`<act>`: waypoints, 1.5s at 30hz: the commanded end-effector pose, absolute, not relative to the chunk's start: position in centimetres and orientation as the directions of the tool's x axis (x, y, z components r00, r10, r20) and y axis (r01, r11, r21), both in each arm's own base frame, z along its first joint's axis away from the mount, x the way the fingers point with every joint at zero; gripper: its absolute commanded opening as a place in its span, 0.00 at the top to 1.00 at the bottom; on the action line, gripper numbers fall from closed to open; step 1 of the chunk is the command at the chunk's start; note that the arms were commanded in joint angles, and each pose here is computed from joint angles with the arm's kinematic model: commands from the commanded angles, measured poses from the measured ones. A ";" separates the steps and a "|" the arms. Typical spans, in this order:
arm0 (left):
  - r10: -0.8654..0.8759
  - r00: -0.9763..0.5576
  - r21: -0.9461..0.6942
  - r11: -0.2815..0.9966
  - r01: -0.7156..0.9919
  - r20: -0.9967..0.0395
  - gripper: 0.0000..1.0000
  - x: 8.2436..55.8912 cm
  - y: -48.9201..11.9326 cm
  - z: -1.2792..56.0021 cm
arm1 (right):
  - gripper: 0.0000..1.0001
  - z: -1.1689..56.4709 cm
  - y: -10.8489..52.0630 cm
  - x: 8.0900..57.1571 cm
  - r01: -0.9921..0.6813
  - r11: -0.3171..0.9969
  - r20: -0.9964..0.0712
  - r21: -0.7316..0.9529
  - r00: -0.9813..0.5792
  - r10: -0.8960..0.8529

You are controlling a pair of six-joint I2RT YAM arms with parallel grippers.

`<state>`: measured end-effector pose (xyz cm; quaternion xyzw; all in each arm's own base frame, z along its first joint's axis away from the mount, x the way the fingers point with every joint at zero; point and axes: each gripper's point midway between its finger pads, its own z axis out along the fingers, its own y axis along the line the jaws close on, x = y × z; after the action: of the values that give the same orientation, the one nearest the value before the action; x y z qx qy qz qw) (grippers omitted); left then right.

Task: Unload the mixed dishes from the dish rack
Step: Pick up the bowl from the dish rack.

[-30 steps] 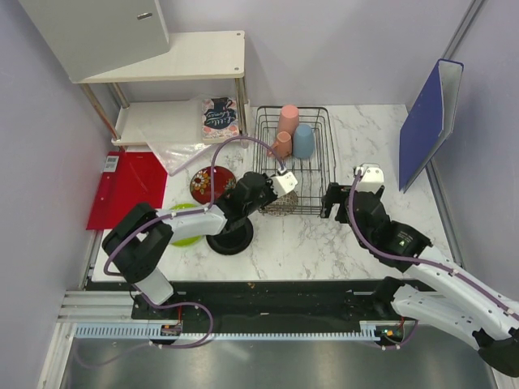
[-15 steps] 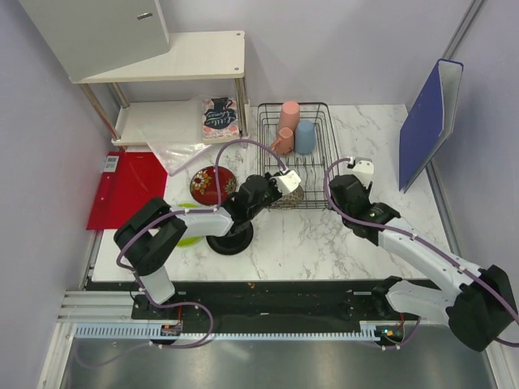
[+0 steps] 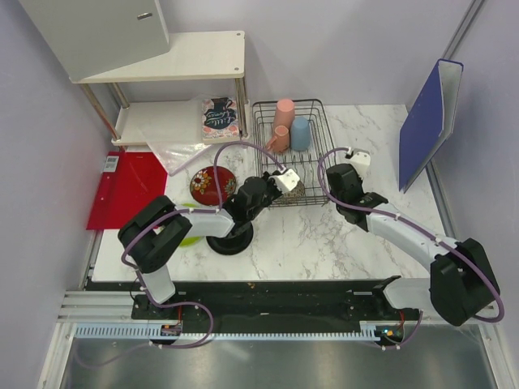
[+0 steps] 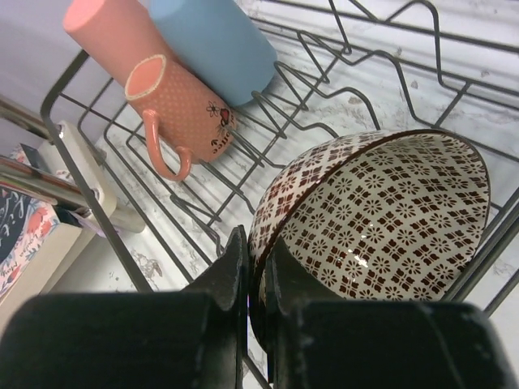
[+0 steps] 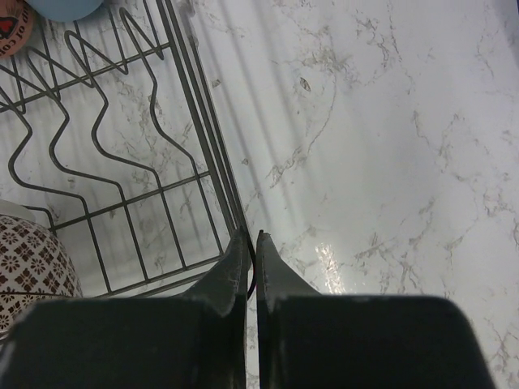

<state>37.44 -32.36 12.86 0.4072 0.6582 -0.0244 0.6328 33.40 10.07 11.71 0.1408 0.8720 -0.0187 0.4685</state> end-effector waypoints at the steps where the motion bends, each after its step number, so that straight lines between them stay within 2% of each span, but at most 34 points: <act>1: 0.290 0.339 0.424 0.788 0.446 -0.895 0.98 38.1 -32.7 20.7 | 1.00 8.2 11.3 32.4 0.213 0.971 -0.753 0.107 -0.621 0.220; 4: 0.279 0.417 0.447 0.806 0.388 -0.865 0.98 37.3 -32.0 21.8 | 1.00 7.2 11.4 32.5 0.218 0.967 -0.731 0.130 -0.639 0.241; 13: 0.292 0.499 0.489 0.809 0.326 -0.816 0.98 36.5 -31.8 24.3 | 1.00 6.1 11.5 32.4 0.233 0.960 -0.706 0.155 -0.653 0.272; 22: 0.224 0.590 0.468 0.832 0.299 -0.776 0.98 34.2 -31.8 31.8 | 1.00 6.9 11.3 32.1 0.233 0.957 -0.716 0.172 -0.638 0.284; 26: 0.154 0.597 0.419 0.844 0.336 -0.787 0.98 31.3 -31.3 36.4 | 0.99 7.8 11.0 32.0 0.230 0.958 -0.729 0.170 -0.625 0.279; 29: 0.085 0.512 0.332 0.848 0.413 -0.855 0.98 29.6 -30.4 39.0 | 0.65 8.5 10.9 31.9 0.217 0.961 -0.739 0.169 -0.618 0.269; 30: 0.033 0.439 0.255 0.851 0.458 -0.898 0.98 29.4 -30.4 38.9 | 0.53 8.9 10.9 31.9 0.213 0.962 -0.745 0.172 -0.611 0.269; 31: 0.043 0.361 0.216 0.864 0.455 -0.932 0.98 29.3 -29.4 39.6 | 0.33 9.2 10.9 31.9 0.208 0.963 -0.749 0.171 -0.608 0.264; 33: -0.011 0.203 0.092 0.867 0.490 -0.979 0.98 29.0 -29.2 38.9 | 0.18 9.8 10.7 31.8 0.206 0.964 -0.755 0.171 -0.600 0.262; 34: 0.069 0.097 0.108 0.865 0.490 -0.993 0.98 28.9 -28.9 37.9 | 0.16 10.1 10.5 31.8 0.212 0.963 -0.759 0.168 -0.595 0.264; 35: 0.016 0.007 0.018 0.870 0.493 -1.000 0.98 28.6 -29.1 37.5 | 0.14 10.6 10.3 31.6 0.214 0.962 -0.767 0.168 -0.585 0.264; 37: 0.062 -0.122 -0.010 0.856 0.517 -0.991 0.98 27.5 -29.0 35.8 | 0.09 11.5 9.9 31.5 0.218 0.963 -0.777 0.160 -0.574 0.259; 39: 0.014 -0.234 -0.118 0.834 0.539 -0.972 0.98 26.1 -29.6 34.7 | 0.08 13.3 9.6 31.6 0.220 0.961 -0.798 0.170 -0.541 0.265; 45: 0.009 -0.550 -0.385 0.704 0.596 -0.835 0.98 20.8 -32.2 29.4 | 0.09 18.8 8.5 29.9 0.189 0.962 -0.840 0.196 -0.475 0.264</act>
<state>25.53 -30.86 34.35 0.2171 0.7404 -0.2481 0.5858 30.80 9.26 13.87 0.1392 0.8762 0.0300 0.4605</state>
